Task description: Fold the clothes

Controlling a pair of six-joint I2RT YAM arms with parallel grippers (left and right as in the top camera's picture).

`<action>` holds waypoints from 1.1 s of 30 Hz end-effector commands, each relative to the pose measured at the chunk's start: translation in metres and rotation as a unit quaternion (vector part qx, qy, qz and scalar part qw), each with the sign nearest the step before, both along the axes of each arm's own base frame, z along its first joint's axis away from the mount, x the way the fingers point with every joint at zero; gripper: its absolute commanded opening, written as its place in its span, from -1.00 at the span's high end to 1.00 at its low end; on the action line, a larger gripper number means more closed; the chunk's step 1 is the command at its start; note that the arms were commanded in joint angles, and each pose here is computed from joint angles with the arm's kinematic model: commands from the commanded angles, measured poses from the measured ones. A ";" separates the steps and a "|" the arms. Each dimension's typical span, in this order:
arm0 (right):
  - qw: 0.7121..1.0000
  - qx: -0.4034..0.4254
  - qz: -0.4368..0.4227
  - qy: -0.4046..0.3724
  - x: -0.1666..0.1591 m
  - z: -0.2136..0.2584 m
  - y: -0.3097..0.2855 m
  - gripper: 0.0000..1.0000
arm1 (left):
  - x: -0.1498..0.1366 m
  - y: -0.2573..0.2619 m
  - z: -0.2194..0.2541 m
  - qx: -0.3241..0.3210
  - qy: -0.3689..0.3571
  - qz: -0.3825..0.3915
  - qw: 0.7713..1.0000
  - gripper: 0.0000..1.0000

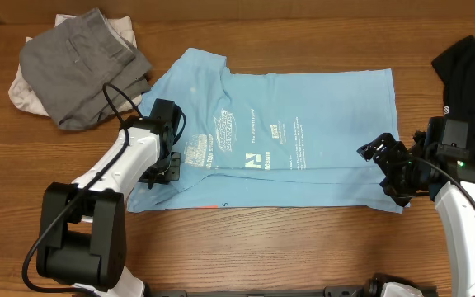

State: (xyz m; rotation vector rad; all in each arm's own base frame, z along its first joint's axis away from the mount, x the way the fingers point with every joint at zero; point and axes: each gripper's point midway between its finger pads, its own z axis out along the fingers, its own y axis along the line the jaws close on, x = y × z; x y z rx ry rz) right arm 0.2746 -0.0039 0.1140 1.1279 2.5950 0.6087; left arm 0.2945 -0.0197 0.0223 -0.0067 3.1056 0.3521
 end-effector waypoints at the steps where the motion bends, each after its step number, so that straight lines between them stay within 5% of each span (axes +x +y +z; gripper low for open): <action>1: 1.000 -0.008 0.002 -0.002 -0.001 0.000 0.000 -1.00 | 0.004 0.007 0.000 0.027 -0.007 -0.004 1.000 0.92; 15: 1.000 -0.010 0.001 -0.003 0.000 0.000 -0.001 -1.00 | 0.043 0.064 0.021 0.138 -0.098 0.042 0.985 0.84; 17: 1.000 -0.010 0.001 -0.004 0.000 0.000 -0.001 -1.00 | 0.045 0.073 0.023 0.146 -0.104 0.052 0.982 0.40; 18: 1.000 -0.010 0.001 -0.004 0.000 0.000 -0.001 -1.00 | 0.045 0.077 0.024 0.150 -0.105 0.057 0.981 -0.33; 20: 1.000 -0.009 0.001 -0.004 0.000 0.000 -0.001 -1.00 | 0.044 0.081 0.025 0.154 -0.104 0.062 0.981 -1.00; 33: 1.000 -0.009 0.001 -0.003 0.000 0.000 -0.001 -1.00 | 0.068 0.070 0.095 0.140 -0.143 0.140 0.970 -1.00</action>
